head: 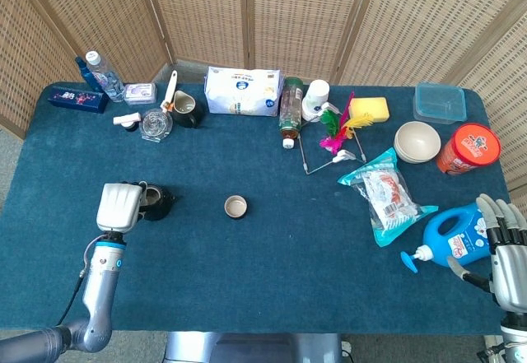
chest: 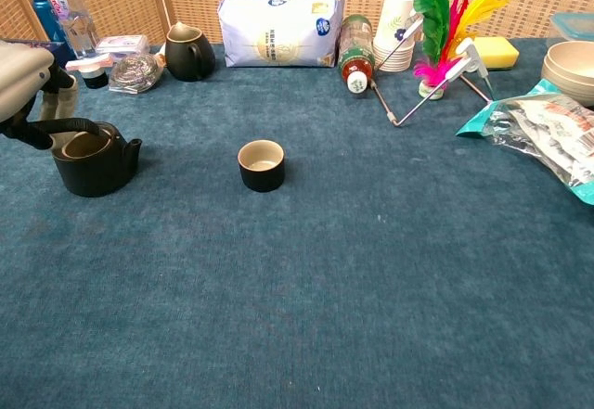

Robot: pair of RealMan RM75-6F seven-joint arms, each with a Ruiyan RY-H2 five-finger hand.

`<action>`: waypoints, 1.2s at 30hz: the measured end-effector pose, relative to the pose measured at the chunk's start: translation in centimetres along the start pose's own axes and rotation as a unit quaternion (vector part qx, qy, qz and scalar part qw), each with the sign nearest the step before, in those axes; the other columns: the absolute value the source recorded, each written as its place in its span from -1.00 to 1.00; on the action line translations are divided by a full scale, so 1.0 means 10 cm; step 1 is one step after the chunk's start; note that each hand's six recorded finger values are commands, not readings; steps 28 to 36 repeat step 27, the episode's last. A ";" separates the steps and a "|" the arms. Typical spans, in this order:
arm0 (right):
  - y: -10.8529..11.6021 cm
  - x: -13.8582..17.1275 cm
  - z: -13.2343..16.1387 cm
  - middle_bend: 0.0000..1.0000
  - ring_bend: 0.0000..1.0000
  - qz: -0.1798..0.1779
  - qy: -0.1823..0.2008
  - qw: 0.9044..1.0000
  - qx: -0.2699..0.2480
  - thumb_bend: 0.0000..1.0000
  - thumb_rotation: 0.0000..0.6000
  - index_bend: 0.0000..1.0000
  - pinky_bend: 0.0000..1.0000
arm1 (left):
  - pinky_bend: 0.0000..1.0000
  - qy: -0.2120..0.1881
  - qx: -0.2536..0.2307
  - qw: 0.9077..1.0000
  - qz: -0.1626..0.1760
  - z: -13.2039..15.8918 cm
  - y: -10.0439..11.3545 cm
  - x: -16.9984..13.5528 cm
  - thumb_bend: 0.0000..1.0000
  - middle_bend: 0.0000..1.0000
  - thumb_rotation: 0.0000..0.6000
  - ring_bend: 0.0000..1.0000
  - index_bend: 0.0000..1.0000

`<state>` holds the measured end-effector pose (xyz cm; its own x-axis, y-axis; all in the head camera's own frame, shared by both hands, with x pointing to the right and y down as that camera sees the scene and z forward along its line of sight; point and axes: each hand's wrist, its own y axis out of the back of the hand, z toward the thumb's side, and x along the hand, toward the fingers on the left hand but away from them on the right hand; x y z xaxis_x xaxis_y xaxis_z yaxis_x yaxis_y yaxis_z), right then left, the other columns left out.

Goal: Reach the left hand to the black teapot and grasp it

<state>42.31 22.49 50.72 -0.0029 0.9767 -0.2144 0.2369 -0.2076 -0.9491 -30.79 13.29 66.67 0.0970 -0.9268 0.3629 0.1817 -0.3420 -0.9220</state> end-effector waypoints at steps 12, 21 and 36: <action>-0.04 0.00 0.01 -1.00 -1.00 0.010 -0.003 1.000 -0.001 -0.78 1.00 -1.00 -1.00 | 0.71 -0.063 0.017 0.996 0.055 0.00 0.30 0.10 0.43 0.64 1.00 0.58 0.43; -0.07 0.00 0.01 -1.00 -1.00 0.016 -0.005 1.000 0.000 -0.78 1.00 -1.00 -1.00 | 0.71 -0.130 0.027 0.986 0.102 0.14 0.65 0.24 0.40 0.64 1.00 0.57 0.43; -0.09 0.00 0.00 -1.00 -1.00 0.020 -0.008 1.000 0.000 -0.78 1.00 -1.00 -1.00 | 0.71 -0.163 0.045 0.978 0.124 0.37 0.80 0.41 0.39 0.64 1.00 0.57 0.43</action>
